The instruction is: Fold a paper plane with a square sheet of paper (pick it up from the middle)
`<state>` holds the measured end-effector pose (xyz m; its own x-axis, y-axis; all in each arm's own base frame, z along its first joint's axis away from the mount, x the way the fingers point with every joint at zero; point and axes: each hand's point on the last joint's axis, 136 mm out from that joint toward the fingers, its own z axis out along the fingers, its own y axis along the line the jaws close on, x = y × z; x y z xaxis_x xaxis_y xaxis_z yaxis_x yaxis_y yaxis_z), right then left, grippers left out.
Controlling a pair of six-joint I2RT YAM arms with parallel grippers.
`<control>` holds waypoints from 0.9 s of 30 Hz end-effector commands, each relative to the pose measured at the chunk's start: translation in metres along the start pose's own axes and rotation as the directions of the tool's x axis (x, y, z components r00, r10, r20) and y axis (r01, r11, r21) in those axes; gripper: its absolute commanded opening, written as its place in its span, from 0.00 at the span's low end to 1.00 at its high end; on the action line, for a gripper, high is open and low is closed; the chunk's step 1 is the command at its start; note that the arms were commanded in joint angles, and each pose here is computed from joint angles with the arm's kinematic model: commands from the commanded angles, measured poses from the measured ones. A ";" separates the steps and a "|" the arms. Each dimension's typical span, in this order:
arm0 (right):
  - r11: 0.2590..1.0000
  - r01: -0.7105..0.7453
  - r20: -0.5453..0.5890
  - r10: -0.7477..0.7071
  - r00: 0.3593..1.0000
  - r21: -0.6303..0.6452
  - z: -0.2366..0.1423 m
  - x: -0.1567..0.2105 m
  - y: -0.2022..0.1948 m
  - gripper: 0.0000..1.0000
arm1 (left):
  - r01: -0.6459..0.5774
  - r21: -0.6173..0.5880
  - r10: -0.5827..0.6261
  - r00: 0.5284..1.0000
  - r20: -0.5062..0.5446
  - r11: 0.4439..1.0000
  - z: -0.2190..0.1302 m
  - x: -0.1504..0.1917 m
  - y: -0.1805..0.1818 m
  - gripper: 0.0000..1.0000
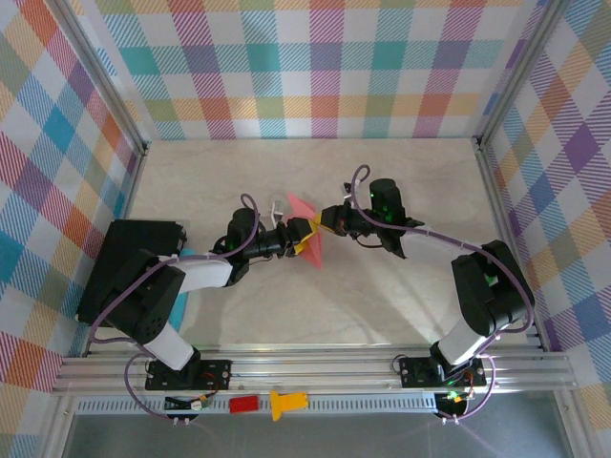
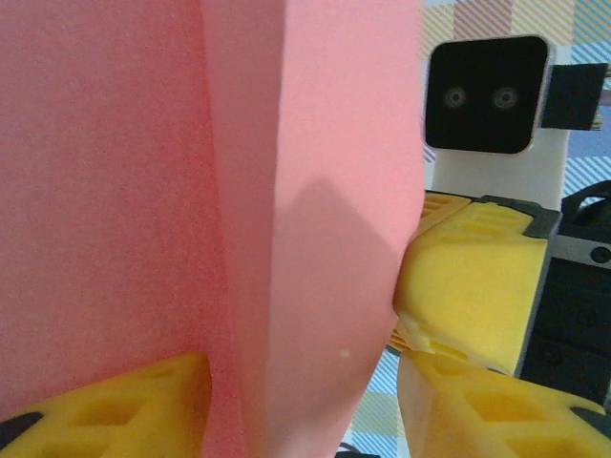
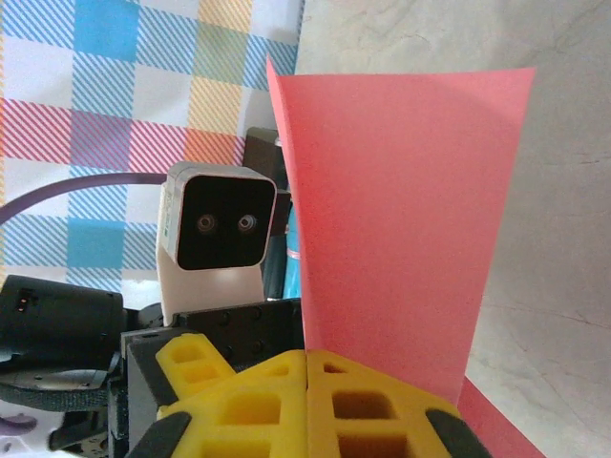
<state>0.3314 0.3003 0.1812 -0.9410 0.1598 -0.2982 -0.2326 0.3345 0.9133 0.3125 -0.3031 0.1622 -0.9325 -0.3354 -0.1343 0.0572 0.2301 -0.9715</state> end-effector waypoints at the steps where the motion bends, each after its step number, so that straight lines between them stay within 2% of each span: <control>1: 0.998 0.003 0.004 -0.003 1.000 -0.056 -0.005 -0.002 0.011 0.05 | -0.071 0.072 0.072 0.997 -0.008 0.995 0.003 0.000 -0.023 0.47; 10: 0.999 -0.018 0.010 0.019 1.000 -0.046 -0.008 -0.003 0.002 0.06 | -0.092 0.066 0.091 0.996 0.006 0.994 0.000 0.000 -0.025 0.30; 16: 0.999 -0.024 0.011 0.024 1.000 -0.040 -0.010 -0.001 -0.002 0.11 | -0.103 0.042 0.103 0.995 0.011 0.994 0.000 -0.002 -0.023 0.19; 21: 0.999 -0.025 0.023 0.026 0.999 -0.021 -0.015 -0.001 -0.005 0.23 | -0.118 0.020 0.118 0.993 0.012 0.993 0.000 -0.003 -0.021 0.12; 27: 0.998 -0.016 0.069 0.012 0.998 0.065 -0.028 -0.003 -0.017 0.51 | -0.152 -0.047 0.152 0.988 0.004 0.987 -0.001 -0.004 -0.015 0.10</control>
<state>0.3317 0.2780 0.1675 -0.9436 0.2130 -0.2534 -0.1663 0.3569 0.9192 0.3150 -0.3027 0.1631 -0.9241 -0.3173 -0.2128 0.1183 0.2921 -0.9491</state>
